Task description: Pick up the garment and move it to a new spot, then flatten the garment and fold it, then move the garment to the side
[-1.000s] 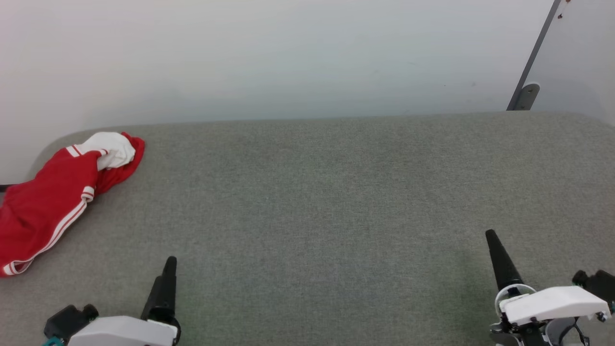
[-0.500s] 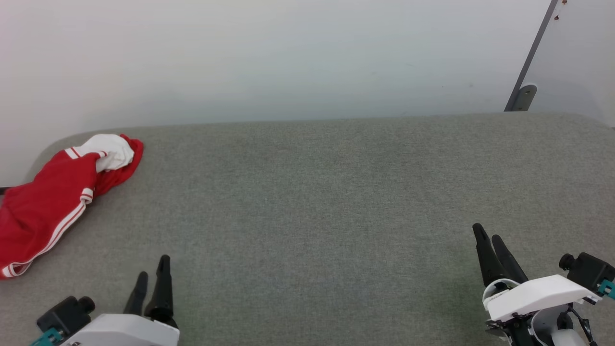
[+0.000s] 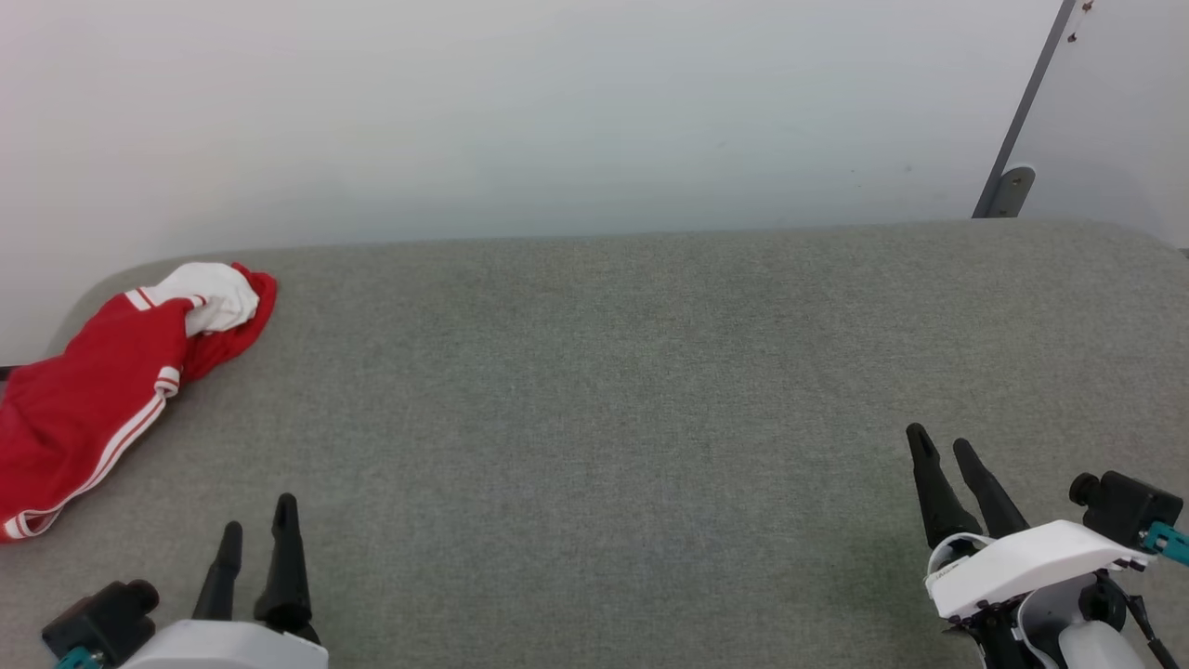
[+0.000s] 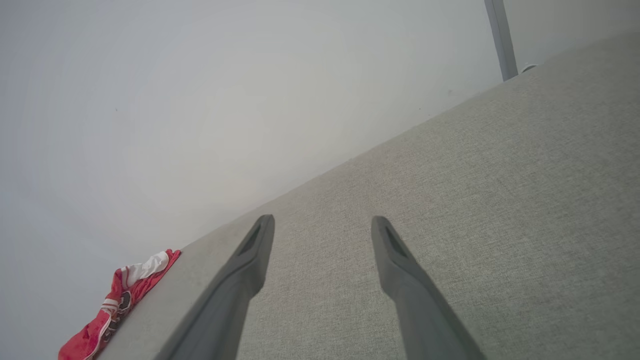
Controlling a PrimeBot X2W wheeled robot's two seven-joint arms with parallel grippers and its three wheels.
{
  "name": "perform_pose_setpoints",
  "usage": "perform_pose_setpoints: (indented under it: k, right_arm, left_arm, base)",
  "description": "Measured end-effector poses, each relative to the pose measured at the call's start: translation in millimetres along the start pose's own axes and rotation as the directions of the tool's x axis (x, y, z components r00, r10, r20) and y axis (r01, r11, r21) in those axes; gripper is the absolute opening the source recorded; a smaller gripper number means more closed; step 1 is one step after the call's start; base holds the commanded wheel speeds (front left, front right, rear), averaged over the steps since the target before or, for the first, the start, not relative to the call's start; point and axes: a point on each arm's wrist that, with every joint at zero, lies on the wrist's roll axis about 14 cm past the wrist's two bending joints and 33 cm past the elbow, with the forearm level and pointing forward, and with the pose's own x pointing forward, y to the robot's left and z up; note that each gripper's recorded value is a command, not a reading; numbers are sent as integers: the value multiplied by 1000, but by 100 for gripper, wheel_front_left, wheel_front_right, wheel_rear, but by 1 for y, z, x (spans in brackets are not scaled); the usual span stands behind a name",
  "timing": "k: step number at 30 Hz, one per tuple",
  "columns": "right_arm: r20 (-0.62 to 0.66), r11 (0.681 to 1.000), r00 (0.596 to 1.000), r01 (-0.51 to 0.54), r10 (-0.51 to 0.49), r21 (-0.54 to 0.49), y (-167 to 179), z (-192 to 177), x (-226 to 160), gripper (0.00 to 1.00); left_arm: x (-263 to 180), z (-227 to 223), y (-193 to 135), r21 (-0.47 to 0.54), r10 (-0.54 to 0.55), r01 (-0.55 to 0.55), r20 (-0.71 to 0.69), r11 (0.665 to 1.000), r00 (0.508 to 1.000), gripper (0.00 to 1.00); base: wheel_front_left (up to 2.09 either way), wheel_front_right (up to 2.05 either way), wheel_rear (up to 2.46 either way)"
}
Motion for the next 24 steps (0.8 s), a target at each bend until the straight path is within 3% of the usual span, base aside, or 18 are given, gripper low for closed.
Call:
perform_pose_setpoints:
  k: [24]
  right_arm:
    - [10, 969, 999, -45, 49, -241, 8, 8, 2, 100]
  left_arm:
    - [-7, 21, -13, 229, -110, 86, 95, 970, 989, 100]
  base:
    - [0, 0, 0]
